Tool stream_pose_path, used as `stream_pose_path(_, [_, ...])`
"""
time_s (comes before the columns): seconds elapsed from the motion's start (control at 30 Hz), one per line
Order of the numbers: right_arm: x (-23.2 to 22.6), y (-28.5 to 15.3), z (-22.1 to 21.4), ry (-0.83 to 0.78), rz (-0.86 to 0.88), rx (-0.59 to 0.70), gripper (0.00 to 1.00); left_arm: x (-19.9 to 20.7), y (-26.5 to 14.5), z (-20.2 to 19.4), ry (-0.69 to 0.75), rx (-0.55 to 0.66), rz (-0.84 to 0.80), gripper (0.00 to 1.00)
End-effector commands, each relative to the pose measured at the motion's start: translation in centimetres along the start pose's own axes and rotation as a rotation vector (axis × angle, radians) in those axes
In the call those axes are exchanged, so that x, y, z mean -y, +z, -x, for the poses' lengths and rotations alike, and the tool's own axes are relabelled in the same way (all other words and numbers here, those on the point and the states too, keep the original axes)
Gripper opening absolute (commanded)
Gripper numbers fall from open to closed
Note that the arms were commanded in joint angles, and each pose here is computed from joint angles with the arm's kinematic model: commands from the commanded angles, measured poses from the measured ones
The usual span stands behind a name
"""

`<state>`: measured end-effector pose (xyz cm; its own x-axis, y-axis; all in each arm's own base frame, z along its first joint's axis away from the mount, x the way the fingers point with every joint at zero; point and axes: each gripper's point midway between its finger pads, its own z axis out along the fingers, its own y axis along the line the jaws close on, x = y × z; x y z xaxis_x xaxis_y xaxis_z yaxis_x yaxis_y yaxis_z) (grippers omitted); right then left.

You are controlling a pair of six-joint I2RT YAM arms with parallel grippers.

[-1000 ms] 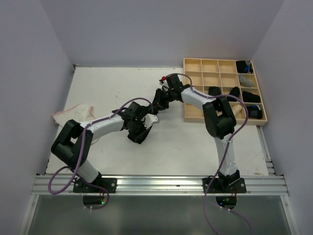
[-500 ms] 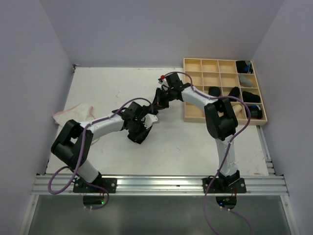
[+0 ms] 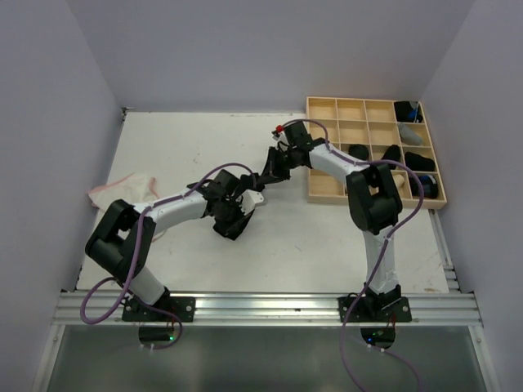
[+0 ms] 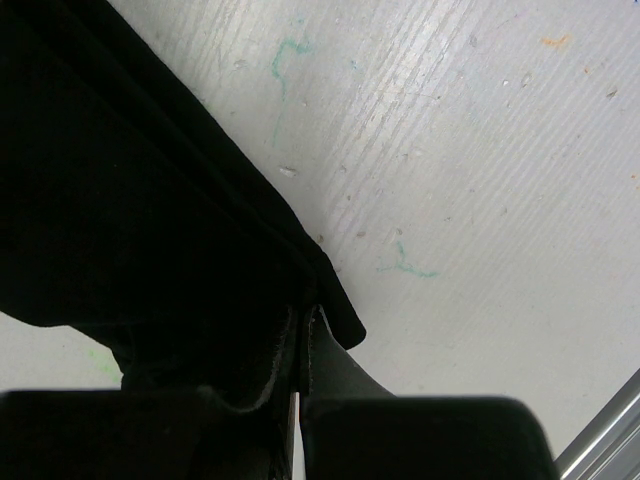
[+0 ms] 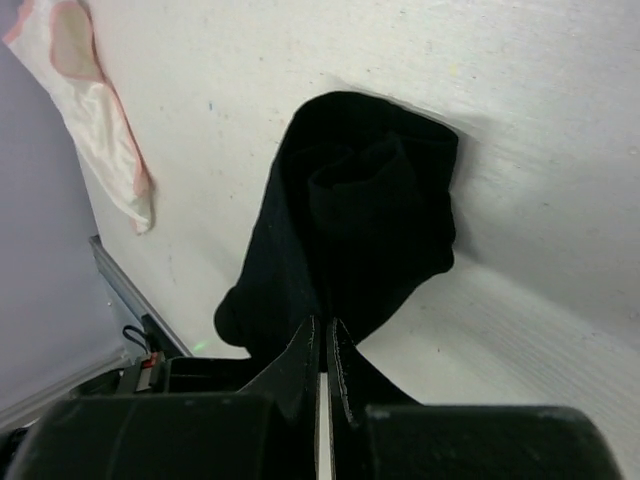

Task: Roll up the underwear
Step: Fold the underwear

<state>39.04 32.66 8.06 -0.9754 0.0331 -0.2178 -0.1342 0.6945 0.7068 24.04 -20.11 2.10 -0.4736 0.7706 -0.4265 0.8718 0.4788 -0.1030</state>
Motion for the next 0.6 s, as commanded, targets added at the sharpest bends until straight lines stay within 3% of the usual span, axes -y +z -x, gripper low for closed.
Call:
stream_pose_path(0.0, [1.9, 0.2, 0.0, -0.025, -0.068, 0.008, 0.0, -0.3, 0.8, -5.0, -0.034, -0.172, 0.015, 0.0])
stream_pose_path(0.4, [7.7, 4.1, -0.3, -0.035, -0.198, -0.029, 0.0, 0.7, 0.2, -5.5, -0.025, -0.174, -0.021, 0.0])
stream_pose_path(0.57, [9.1, 5.2, 0.2, -0.042, -0.232, -0.031, 0.0, 2.2, 0.0, -5.3, -0.002, -0.164, -0.11, 0.0])
